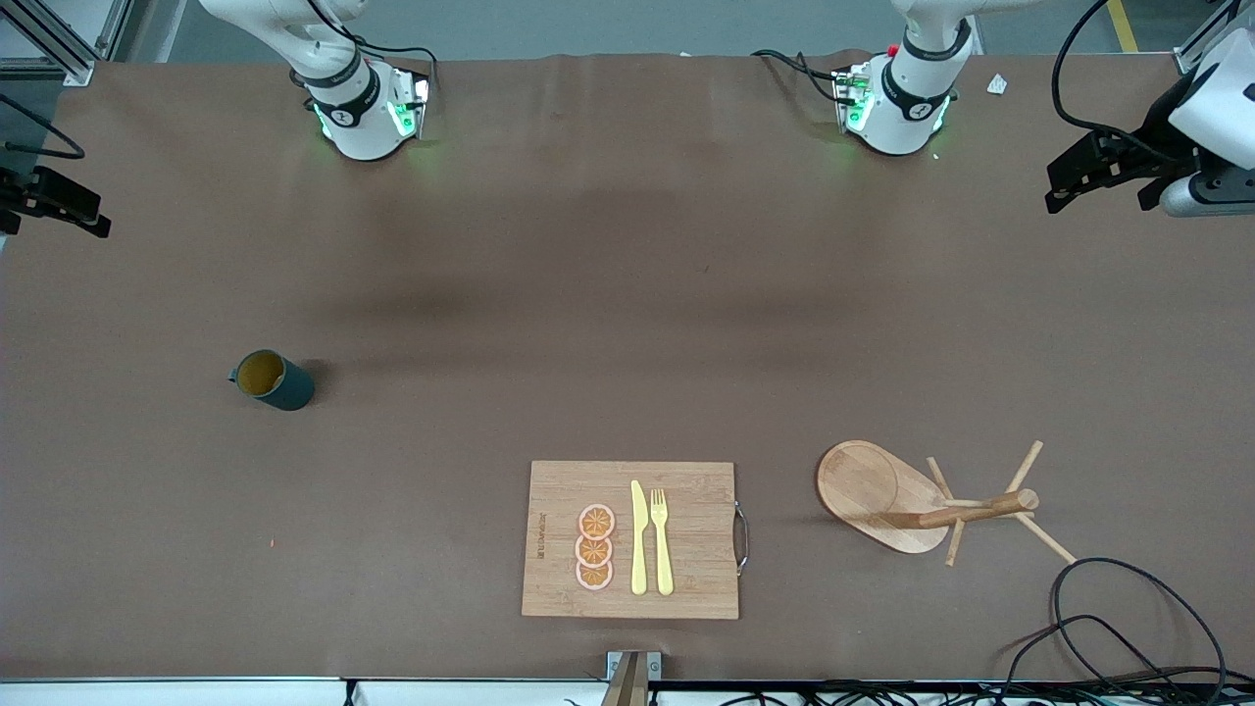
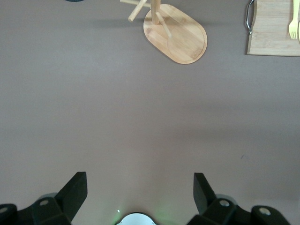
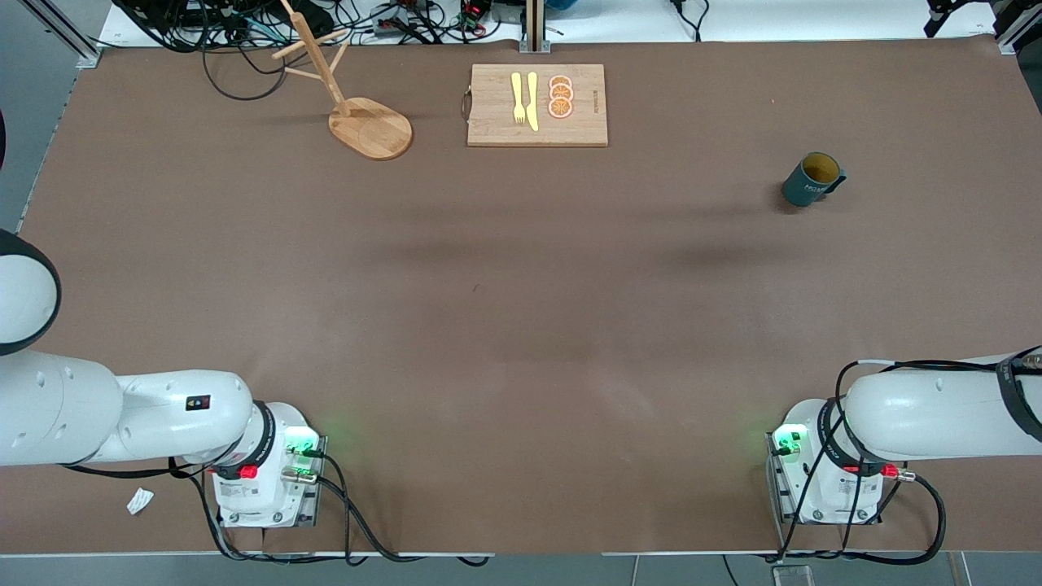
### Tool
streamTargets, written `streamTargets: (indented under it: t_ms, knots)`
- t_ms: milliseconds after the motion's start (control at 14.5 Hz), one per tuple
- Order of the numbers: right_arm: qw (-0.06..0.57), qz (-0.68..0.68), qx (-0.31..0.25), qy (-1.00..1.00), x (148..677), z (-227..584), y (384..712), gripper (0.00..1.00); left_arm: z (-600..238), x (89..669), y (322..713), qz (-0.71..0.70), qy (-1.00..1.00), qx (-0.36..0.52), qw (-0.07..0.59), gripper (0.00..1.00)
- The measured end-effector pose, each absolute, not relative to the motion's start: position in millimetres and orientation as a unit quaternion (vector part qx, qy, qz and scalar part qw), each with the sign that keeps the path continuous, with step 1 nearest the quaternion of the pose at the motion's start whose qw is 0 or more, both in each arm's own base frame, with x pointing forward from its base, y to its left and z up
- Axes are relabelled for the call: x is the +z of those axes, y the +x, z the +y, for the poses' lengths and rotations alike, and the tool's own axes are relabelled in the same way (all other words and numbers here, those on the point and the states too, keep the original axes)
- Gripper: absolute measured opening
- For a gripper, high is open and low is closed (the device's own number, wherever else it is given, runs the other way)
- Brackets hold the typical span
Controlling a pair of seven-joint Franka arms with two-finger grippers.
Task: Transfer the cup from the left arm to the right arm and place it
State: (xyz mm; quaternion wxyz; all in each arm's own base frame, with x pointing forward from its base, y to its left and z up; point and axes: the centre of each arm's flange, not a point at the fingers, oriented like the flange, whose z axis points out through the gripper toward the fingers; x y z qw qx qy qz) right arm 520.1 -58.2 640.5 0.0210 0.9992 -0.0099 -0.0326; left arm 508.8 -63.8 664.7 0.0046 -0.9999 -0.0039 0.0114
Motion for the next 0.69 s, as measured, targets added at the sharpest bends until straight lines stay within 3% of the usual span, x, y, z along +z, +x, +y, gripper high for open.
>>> streamTargets:
  t_ms: [688]
  knots:
    - [0.009, -0.016, -0.043, 0.999, 638.6, -59.3, 517.1, 1.00, -62.9, 666.0, 506.9, -0.004, -1.000, 0.020, 0.006, 1.00]
